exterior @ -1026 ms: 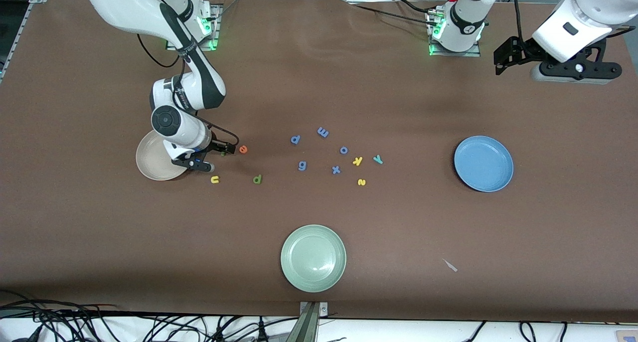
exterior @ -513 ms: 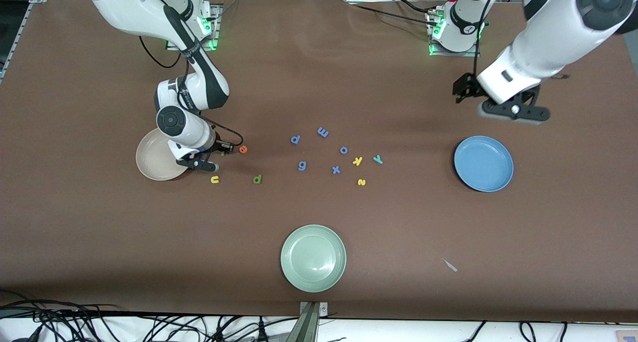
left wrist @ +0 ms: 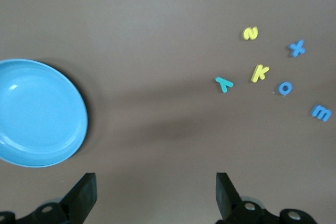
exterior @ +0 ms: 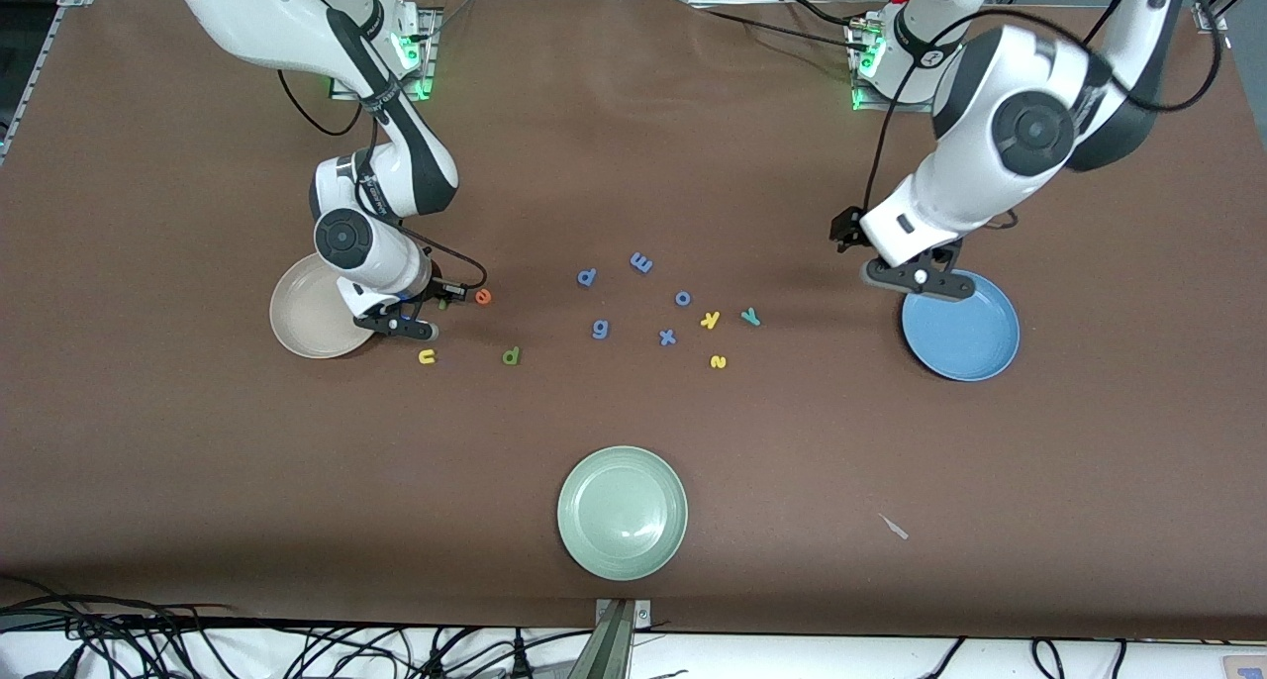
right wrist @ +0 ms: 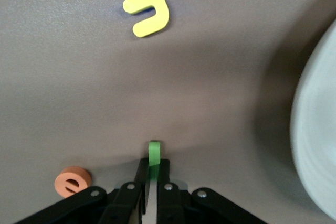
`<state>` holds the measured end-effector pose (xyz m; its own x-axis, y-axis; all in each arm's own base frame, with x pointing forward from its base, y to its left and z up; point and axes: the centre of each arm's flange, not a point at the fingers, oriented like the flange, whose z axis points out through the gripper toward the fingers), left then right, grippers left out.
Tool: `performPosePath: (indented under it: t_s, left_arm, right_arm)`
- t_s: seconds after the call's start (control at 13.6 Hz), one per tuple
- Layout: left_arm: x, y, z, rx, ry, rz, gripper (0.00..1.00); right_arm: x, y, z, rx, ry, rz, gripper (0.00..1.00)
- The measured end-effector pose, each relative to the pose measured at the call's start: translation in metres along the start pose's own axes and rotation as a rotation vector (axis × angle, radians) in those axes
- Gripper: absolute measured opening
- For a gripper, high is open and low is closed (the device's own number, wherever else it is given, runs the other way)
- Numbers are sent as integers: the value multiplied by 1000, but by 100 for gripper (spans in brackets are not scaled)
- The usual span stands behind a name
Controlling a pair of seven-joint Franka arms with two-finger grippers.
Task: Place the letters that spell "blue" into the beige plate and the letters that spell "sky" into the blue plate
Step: 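Drop the green l in the white plate while the left gripper grasps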
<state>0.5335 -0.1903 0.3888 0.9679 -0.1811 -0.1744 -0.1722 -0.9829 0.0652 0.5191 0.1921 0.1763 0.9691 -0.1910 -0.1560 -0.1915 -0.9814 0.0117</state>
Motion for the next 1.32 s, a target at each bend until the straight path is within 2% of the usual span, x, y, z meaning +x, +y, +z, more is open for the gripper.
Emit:
performPosePath:
  t_s: [0.22, 0.37, 0.59, 0.81, 0.95, 1.1, 1.17, 1.32]
  left_arm:
    - [13, 4, 57, -5, -95, 10, 100]
    - [19, 11, 83, -7, -129, 21, 100]
    - [35, 33, 99, -42, -73, 37, 100]
    - [45, 59, 128, -88, -29, 44, 100]
    - [51, 77, 154, -97, 9, 62, 100]
    - [56, 91, 180, -104, 46, 75, 98]
    - [57, 94, 191, -104, 56, 78, 93]
    - [59, 95, 204, -102, 61, 77, 90]
  right_arm:
    - [9, -8, -22, -33, -76, -17, 9]
    - [25, -6, -55, -56, -139, -47, 9]
    - [58, 44, -81, -58, -175, -134, 9]
    - [79, 109, -80, -58, -200, -209, 9]
    - [85, 132, -76, -60, -209, -216, 9]
    - [85, 133, -71, -64, -217, -206, 22]
    - [84, 127, -70, -67, -217, -201, 34]
    - [79, 102, -73, -80, -204, -157, 55]
